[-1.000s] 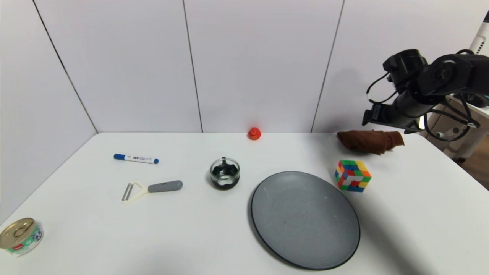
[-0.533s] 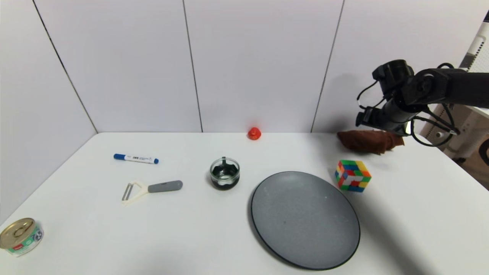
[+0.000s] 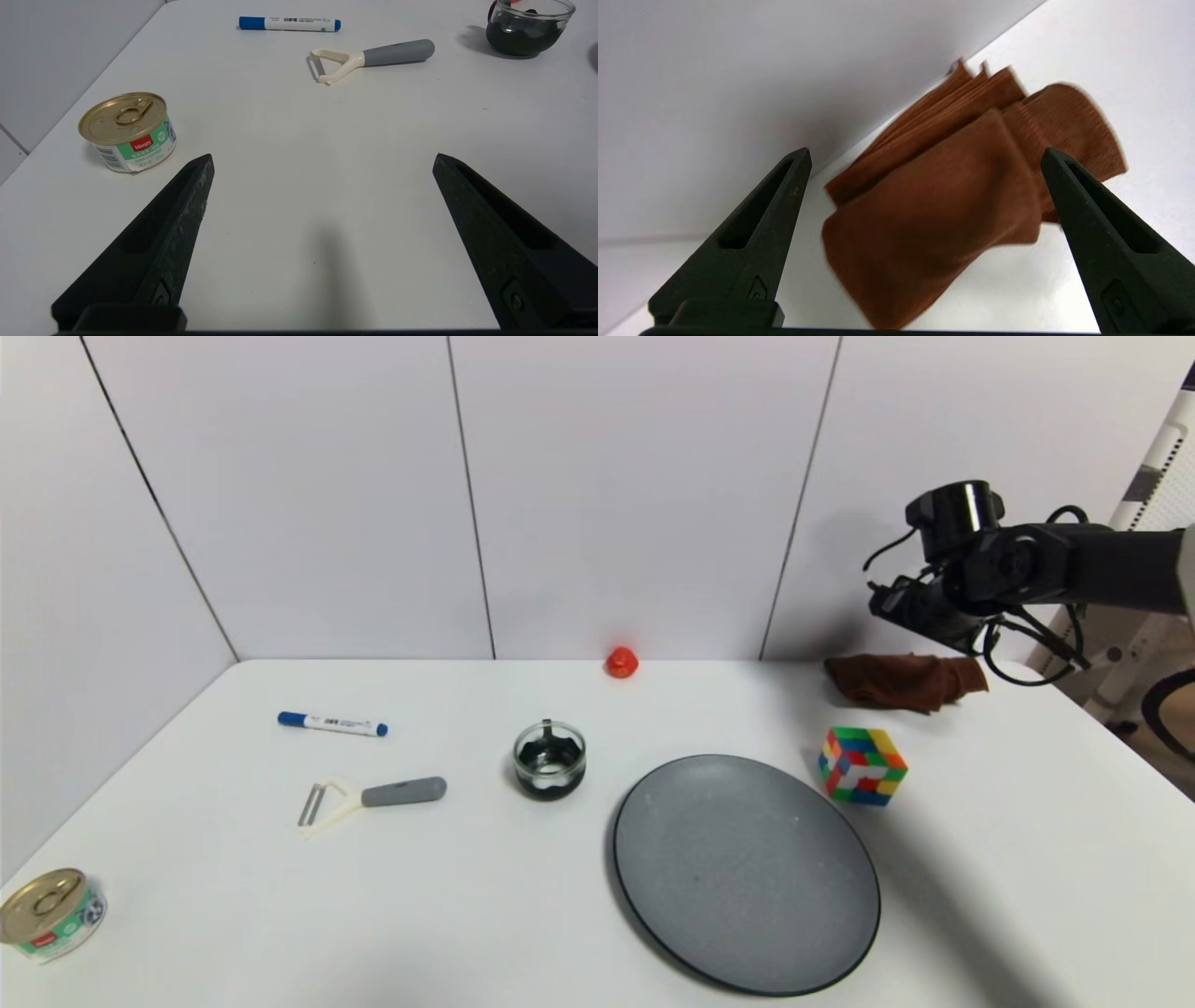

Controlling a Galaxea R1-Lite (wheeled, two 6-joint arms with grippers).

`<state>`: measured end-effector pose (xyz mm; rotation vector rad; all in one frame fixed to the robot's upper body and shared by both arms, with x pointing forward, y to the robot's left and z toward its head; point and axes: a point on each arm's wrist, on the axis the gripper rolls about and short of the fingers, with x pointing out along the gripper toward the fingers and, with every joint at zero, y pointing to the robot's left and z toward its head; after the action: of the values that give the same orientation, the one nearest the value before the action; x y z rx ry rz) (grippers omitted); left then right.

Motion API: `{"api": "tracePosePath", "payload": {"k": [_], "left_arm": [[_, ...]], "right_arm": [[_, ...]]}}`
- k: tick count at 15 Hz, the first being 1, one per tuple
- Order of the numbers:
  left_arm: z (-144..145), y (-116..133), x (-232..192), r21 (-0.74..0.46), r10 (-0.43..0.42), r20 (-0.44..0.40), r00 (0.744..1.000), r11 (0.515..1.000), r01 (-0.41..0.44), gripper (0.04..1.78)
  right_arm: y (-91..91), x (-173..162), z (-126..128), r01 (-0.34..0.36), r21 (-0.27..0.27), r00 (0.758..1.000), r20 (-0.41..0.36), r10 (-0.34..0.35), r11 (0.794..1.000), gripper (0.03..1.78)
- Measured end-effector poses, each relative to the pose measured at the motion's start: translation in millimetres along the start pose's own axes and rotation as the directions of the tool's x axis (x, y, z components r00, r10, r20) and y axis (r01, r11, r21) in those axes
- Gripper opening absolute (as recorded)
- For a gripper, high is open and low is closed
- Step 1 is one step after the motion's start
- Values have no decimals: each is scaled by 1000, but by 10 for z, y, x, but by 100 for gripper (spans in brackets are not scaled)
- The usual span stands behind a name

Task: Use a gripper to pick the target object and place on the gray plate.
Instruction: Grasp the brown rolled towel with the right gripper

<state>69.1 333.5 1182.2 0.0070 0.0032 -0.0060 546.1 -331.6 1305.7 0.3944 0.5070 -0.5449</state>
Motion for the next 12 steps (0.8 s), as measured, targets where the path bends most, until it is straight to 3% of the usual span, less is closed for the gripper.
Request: {"api": "tracePosePath", "payload": {"k": [5,12], "left_arm": [[0,0,0,0,0,0,1000,1000,0,169],[0,0,0,0,0,0,1000,1000,0,169]], "right_arm": [[-50,121,-50,35,2,999,-14,-35,999,170],[-93,186,-134,156,-3,988,17,-156,988,170]]}}
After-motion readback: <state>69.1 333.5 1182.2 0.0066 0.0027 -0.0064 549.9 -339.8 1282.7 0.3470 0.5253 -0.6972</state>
